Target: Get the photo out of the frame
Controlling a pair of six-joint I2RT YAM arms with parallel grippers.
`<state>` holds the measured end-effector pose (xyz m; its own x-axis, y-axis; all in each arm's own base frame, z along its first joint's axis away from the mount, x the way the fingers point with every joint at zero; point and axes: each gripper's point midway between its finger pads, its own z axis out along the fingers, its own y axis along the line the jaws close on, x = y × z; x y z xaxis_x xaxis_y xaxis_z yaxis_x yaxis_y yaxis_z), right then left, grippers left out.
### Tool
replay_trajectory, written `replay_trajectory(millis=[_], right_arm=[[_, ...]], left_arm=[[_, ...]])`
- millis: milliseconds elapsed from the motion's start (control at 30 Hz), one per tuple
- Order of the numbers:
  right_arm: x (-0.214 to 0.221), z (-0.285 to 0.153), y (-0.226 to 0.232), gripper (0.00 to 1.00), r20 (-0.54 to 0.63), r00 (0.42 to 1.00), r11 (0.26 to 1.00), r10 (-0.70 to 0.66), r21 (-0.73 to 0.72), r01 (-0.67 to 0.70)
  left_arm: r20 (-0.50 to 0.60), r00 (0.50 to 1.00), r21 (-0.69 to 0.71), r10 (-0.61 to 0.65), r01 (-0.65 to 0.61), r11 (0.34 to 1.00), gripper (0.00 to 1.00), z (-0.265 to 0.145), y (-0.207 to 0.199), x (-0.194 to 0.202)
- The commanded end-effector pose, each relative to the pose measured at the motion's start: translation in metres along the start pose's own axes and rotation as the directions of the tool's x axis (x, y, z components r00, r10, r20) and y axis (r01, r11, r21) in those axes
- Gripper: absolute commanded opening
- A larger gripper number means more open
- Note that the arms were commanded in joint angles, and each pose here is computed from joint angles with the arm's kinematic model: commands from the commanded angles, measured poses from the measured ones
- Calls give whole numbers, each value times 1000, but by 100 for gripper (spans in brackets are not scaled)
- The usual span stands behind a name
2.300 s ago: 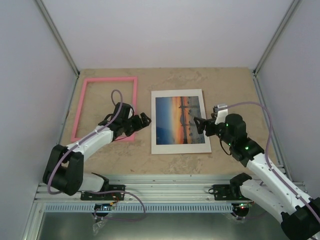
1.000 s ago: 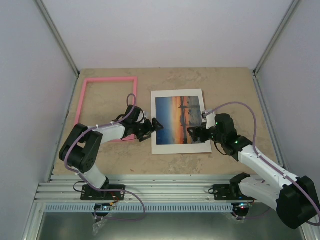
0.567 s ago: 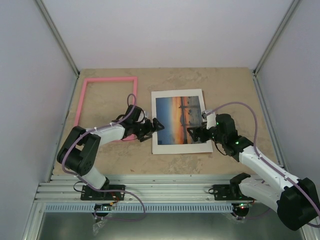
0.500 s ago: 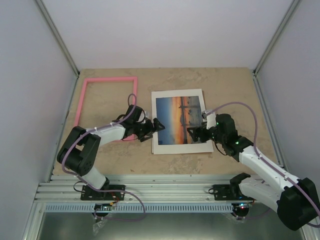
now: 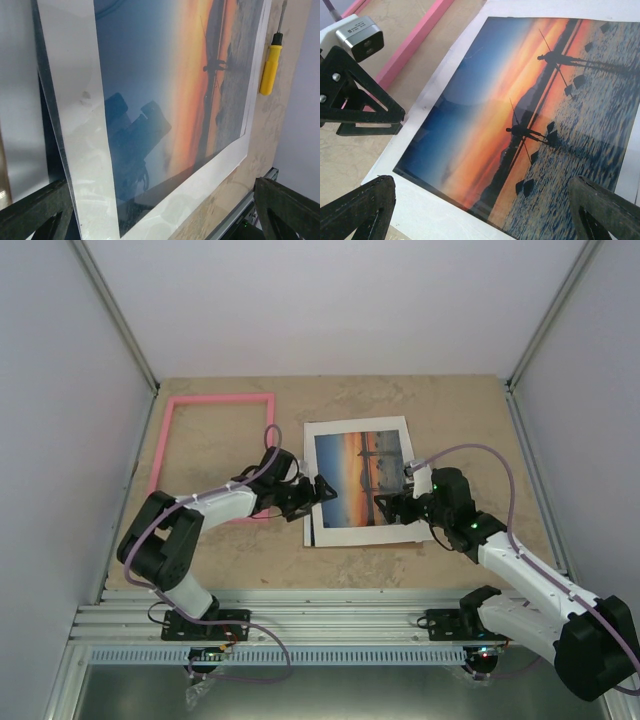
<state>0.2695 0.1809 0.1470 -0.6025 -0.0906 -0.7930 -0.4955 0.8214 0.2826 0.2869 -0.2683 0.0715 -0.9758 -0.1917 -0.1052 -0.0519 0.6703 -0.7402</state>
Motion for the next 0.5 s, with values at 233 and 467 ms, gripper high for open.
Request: replay_trajectory(millis=[233,467], right_arm=[[-2,0,-1,94,10,1000,1000,3,6,-3],[0,1,-3,94,3,1000,1000,8,10,-8]], left_arm=[[-28,999,2,37,-37,999,100,22,-17,-2],[-43,998,2,46,-46,999,100,34,-25,-3]])
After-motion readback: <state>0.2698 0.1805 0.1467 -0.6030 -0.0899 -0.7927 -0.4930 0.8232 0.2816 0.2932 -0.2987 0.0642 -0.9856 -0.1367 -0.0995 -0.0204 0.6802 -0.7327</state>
